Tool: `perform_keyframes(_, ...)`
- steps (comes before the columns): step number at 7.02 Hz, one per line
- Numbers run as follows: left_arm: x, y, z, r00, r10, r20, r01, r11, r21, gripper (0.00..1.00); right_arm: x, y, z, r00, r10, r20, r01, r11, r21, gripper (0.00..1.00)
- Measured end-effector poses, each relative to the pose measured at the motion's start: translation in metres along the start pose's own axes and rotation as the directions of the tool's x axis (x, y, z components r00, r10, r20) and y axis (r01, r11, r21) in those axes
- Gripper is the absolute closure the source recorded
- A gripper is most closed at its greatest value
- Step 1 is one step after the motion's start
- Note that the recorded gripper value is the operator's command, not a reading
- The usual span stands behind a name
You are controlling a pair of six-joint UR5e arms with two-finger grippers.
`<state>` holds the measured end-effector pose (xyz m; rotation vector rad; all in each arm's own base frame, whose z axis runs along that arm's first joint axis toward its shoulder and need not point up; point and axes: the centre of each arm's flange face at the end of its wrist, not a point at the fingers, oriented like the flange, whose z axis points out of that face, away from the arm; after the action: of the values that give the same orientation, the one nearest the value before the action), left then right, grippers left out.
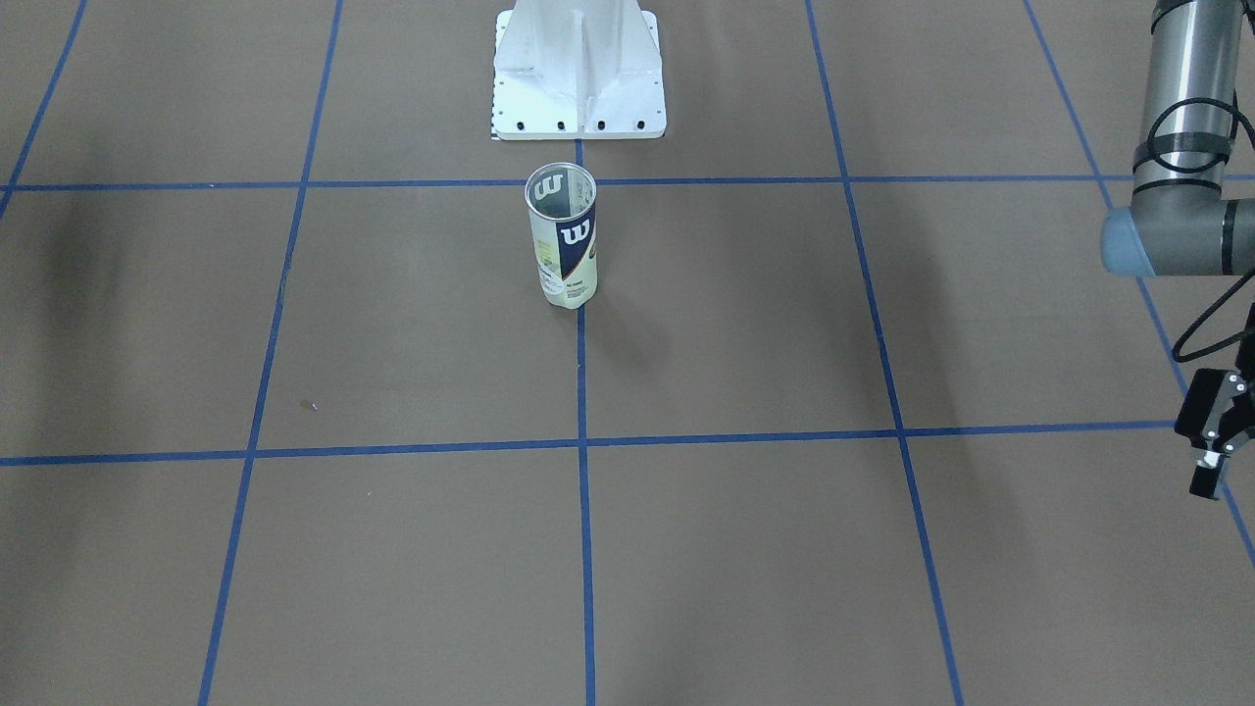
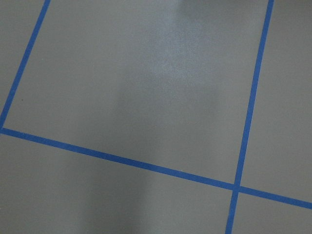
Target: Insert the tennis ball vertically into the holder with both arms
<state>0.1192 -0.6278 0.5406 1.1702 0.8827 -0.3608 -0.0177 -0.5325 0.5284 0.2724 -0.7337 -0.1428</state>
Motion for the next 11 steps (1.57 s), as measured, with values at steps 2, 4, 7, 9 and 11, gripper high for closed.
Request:
perform_keyframes(2, -0.039, 0.015, -0.011, 0.985, 0.142, 0.101, -0.142, 0.99, -0.004, 0.0, 0.0, 0.001, 0.0, 1.0, 0.0, 0.0, 0.0, 1.0, -0.001, 0.01)
perform_keyframes(4, -0.087, 0.008, -0.028, 0.976, 0.159, 0.148, -0.142, 0.983, -0.12, 0.0, 0.001, 0.002, 0.001, 1.0, 0.003, 0.0, -0.003, 1.0, -0.004, 0.01)
perform_keyframes(7, -0.15, -0.029, -0.055, 0.988, 0.074, 0.134, -0.014, 0.916, -0.4, 0.0, 0.018, 0.028, 0.014, 0.999, 0.036, -0.012, -0.037, 0.998, -0.042, 0.01)
perform_keyframes(9, -0.177, -0.069, -0.081, 0.997, -0.025, 0.07, 0.058, 0.842, -0.536, 0.0, 0.026, 0.042, 0.019, 0.998, 0.052, -0.019, -0.053, 0.997, -0.059, 0.01)
perform_keyframes(11, -0.202, -0.105, -0.097, 0.999, -0.032, 0.033, 0.045, 0.783, -0.62, 0.0, 0.031, 0.048, 0.023, 0.998, 0.061, -0.022, -0.063, 0.996, -0.07, 0.01)
